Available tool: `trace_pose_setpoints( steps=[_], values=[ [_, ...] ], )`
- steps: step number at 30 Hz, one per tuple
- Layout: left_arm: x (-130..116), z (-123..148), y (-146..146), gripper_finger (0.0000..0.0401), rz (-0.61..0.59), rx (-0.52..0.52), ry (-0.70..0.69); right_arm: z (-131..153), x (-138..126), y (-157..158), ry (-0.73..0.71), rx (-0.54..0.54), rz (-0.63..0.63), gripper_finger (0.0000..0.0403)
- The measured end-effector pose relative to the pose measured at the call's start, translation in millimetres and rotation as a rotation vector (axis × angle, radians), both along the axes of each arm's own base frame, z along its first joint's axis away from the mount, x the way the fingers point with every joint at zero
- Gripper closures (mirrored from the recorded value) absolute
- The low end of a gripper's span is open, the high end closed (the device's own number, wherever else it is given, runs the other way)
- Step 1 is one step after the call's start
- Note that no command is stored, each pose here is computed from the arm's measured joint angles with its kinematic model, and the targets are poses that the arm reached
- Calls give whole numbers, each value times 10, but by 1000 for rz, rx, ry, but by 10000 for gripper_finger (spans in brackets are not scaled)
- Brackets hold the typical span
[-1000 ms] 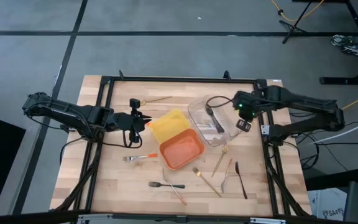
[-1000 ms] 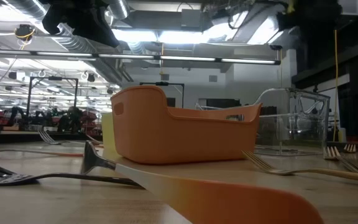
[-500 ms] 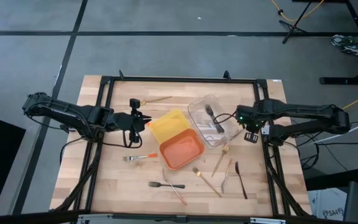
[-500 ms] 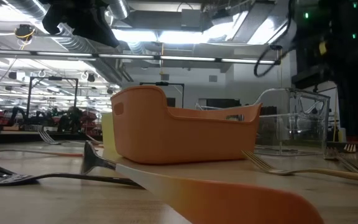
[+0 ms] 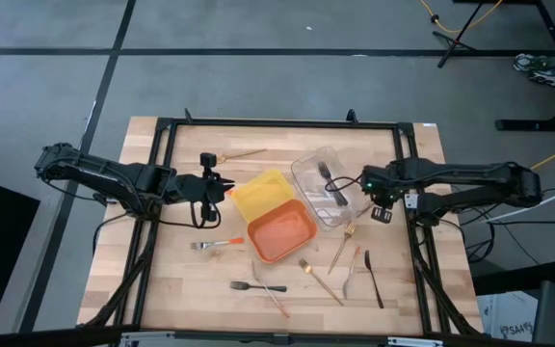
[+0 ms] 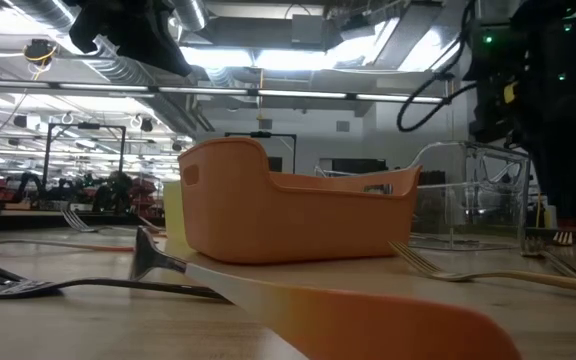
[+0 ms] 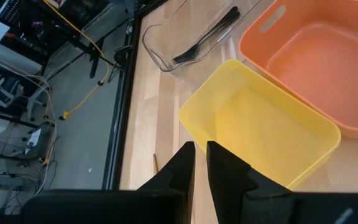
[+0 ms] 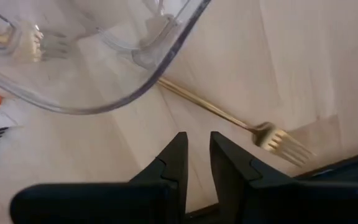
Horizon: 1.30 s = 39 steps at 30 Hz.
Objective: Sort silverware by color (type)
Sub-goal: Put the gold fork into the orange bin
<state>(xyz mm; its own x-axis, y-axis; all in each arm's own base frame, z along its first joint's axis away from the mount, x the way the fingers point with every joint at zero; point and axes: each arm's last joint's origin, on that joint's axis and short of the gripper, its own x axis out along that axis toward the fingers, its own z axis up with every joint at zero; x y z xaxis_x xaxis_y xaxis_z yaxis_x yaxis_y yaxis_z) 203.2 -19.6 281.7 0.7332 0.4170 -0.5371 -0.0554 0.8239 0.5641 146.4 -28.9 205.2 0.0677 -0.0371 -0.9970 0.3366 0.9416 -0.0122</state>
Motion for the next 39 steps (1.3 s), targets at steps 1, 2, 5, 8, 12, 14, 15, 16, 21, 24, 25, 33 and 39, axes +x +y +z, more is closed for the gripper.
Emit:
trace_pose_setpoints(
  steps=[1,2,5,8,12,14,15,16,21,24,25,33,39],
  values=[
    [0,0,0,365,0,0,0,-6,5,-1,4,2,0,345],
    [0,0,0,365,0,0,0,-12,11,-2,7,2,0,345],
    [0,0,0,365,0,0,1,-41,38,-4,21,15,1,345],
    [0,0,0,365,1,0,0,-71,103,-8,-3,41,3,345],
    [0,0,0,365,1,1,0,-120,187,-19,-20,54,4,345],
    [0,0,0,365,1,0,0,-144,205,-22,-9,59,3,345],
    [0,0,0,365,1,1,0,-156,213,-23,-3,61,3,345],
    [0,0,0,365,1,1,0,-167,220,-24,3,63,3,345],
    [0,0,0,365,1,1,0,-216,308,-28,-31,103,5,345],
    [0,0,0,365,1,1,0,-238,320,-29,-18,108,2,345],
    [0,0,0,365,1,1,0,-244,320,-31,-11,103,-2,345],
    [0,0,0,365,1,1,0,-246,302,-33,10,90,-16,345],
    [0,0,0,365,1,1,0,-247,233,-31,87,65,2,345]
  ],
)
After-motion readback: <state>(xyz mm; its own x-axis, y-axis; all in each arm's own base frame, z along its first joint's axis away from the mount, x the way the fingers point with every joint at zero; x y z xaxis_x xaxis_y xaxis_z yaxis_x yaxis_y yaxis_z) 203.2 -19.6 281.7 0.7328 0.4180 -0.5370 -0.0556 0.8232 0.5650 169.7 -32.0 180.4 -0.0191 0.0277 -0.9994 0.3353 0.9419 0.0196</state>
